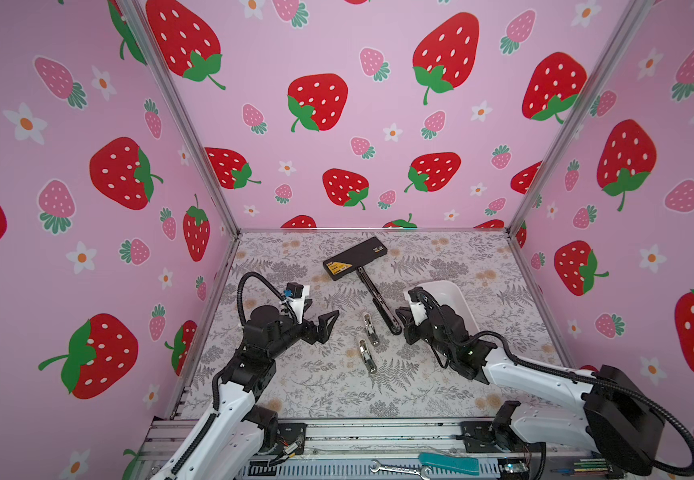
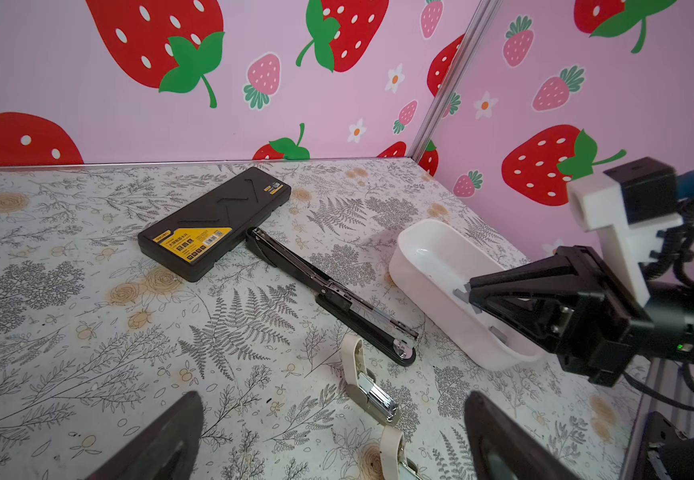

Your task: Load the staples into the stapler

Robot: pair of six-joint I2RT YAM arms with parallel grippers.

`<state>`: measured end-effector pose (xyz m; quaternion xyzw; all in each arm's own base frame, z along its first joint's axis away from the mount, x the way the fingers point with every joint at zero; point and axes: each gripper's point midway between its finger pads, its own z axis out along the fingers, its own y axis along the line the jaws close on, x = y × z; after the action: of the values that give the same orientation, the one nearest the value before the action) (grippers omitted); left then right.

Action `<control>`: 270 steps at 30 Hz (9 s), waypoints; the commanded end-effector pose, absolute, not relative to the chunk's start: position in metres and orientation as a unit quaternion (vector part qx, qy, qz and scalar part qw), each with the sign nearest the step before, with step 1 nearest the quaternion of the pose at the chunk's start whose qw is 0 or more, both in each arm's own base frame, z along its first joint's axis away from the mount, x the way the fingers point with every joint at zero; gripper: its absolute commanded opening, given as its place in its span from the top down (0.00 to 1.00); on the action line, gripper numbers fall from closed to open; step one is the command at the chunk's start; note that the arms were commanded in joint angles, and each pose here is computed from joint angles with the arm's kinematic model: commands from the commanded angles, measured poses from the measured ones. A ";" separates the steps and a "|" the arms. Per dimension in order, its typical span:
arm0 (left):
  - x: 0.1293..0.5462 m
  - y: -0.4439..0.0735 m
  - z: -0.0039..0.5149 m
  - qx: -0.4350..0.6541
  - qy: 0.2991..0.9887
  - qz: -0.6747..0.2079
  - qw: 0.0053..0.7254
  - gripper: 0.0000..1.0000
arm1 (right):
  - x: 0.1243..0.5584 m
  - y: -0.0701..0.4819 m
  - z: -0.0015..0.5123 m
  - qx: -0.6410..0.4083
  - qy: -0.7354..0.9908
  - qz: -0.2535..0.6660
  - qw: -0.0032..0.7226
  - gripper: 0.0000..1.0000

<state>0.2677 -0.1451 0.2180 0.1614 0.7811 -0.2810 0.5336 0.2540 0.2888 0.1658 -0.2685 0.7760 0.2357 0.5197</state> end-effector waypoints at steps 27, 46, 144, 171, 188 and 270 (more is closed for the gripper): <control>0.265 -0.152 0.245 0.170 0.753 -0.303 0.559 0.01 | 0.219 0.329 0.152 -0.268 0.762 0.235 0.541 0.97; 0.274 -0.144 0.236 0.150 0.769 -0.276 0.557 0.01 | 0.234 0.351 0.109 -0.270 0.772 0.231 0.527 0.97; 0.280 -0.147 0.229 0.152 0.779 -0.272 0.544 0.01 | 0.250 0.360 0.063 -0.261 0.800 0.218 0.494 0.97; 0.282 -0.146 0.228 0.150 0.781 -0.270 0.543 0.01 | 0.247 0.360 0.050 -0.260 0.808 0.221 0.480 0.97; 0.282 -0.146 0.227 0.150 0.782 -0.269 0.542 0.01 | 0.243 0.352 0.042 -0.253 0.814 0.221 0.473 0.97; 0.284 -0.147 0.226 0.150 0.786 -0.264 0.538 0.01 | 0.236 0.326 0.024 -0.225 0.870 0.140 0.416 0.85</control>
<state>0.2802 -0.1458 0.2043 0.1443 0.7997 -0.2683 0.5173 0.2444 0.3445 0.0399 -0.2303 0.8525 0.1615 0.4406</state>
